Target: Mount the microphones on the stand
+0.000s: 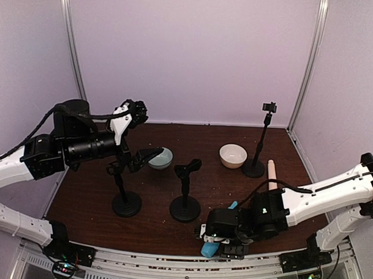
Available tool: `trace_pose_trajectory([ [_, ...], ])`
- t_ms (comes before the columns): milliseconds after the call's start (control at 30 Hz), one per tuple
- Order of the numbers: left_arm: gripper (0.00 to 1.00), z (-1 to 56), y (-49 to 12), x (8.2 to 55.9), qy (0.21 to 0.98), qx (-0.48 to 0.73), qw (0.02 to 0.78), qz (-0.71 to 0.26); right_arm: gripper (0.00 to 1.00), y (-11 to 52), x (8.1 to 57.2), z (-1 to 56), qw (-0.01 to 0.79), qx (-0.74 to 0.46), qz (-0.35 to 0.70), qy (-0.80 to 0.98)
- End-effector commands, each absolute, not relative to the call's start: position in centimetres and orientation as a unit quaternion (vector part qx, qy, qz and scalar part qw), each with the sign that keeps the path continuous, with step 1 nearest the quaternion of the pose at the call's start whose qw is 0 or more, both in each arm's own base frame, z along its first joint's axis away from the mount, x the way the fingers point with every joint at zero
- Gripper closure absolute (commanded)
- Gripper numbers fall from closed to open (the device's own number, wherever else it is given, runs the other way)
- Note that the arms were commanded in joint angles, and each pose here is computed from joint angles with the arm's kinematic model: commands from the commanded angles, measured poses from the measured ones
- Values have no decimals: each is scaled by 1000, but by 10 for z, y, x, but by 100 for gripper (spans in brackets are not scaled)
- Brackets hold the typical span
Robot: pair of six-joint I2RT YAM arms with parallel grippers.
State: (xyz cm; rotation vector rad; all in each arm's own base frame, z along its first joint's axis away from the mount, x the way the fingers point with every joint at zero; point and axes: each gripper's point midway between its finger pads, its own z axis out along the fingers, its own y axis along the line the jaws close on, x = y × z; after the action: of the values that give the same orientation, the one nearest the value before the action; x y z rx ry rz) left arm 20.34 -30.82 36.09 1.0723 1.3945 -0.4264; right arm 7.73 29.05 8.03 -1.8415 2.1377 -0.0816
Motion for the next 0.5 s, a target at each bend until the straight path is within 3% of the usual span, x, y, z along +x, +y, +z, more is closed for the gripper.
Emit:
trace_pose_trajectory([
  [0, 2, 383, -304, 200, 586, 442, 647, -205, 20, 303, 81, 86, 165, -672, -38, 721],
  [267, 2, 380, -305, 201, 586, 444, 647, -203, 23, 329, 95, 47, 138, -721, -102, 671],
  [467, 2, 376, -305, 202, 587, 449, 645, -197, 26, 362, 111, 54, 164, -730, -105, 655],
])
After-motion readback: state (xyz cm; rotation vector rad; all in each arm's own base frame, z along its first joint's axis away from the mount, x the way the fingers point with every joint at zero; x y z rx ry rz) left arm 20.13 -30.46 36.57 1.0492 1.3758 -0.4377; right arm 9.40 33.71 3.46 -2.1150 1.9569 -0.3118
